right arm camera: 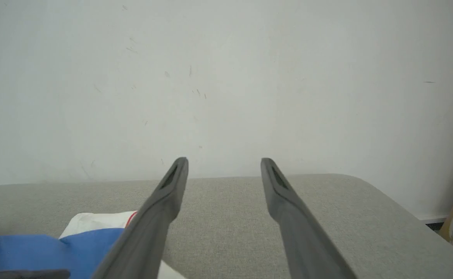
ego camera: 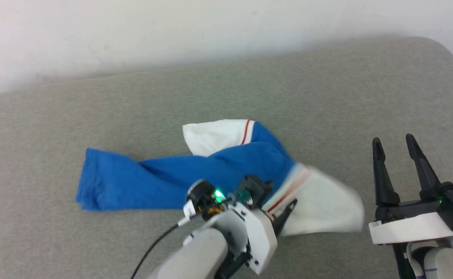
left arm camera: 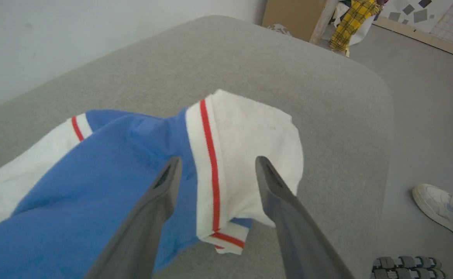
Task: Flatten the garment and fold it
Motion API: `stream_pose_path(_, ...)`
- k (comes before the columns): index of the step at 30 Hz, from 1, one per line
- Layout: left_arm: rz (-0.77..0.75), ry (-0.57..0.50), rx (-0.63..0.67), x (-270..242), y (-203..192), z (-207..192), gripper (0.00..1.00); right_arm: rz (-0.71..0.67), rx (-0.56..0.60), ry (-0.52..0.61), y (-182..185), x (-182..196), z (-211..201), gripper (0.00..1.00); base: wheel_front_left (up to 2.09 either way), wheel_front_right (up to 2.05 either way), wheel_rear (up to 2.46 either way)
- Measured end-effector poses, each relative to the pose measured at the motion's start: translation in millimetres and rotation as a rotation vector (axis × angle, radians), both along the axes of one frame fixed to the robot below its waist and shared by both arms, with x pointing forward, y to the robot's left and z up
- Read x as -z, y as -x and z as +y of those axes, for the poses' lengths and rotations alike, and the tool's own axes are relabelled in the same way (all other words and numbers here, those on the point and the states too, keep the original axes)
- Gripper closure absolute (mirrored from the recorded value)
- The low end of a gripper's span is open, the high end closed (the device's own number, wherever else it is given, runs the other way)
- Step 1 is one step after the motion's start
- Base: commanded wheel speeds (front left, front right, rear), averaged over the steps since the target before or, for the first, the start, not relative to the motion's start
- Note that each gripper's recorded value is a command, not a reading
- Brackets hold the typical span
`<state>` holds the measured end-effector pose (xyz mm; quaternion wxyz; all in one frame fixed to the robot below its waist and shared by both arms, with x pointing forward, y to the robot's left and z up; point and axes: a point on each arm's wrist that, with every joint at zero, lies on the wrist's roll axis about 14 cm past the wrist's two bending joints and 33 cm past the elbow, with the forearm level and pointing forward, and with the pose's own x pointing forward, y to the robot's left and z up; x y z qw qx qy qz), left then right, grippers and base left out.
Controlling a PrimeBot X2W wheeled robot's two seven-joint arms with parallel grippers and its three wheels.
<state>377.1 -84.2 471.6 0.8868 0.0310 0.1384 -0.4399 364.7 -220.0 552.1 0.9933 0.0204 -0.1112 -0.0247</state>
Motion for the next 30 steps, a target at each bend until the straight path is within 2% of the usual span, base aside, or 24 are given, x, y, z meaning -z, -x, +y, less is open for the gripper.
stream_pose_path(5, 0.026, 0.021, 0.073, 16, 20, -20, 0.00, 0.013, 0.051, 0.002, 8, 3, -16, 0.00, 0.00, 0.00, 0.00)
stream_pose_path(10, -0.083, 0.104, -0.042, -10, -8, 2, 0.00, 0.020, 0.040, -0.002, 11, 6, -12, 0.00, 0.00, 0.00, 0.00)
stream_pose_path(15, -0.275, 0.164, -0.254, -55, -51, 69, 0.00, 0.032, 0.006, -0.001, 13, 10, -1, 0.00, 0.00, 0.00, 0.00)
stream_pose_path(20, -0.390, 0.194, -0.483, -87, -61, 153, 0.00, 0.044, -0.043, 0.003, 16, 15, 15, 0.00, 0.00, 0.00, 0.00)
stream_pose_path(24, -0.443, 0.175, -0.655, -93, -44, 217, 0.00, 0.048, -0.088, 0.005, 16, 17, 29, 0.00, 0.00, 0.00, 0.00)
stream_pose_path(30, -0.509, 0.208, -0.860, -106, 3, 271, 0.00, 0.039, -0.143, 0.007, 13, 14, 46, 0.00, 0.00, 0.00, 0.00)
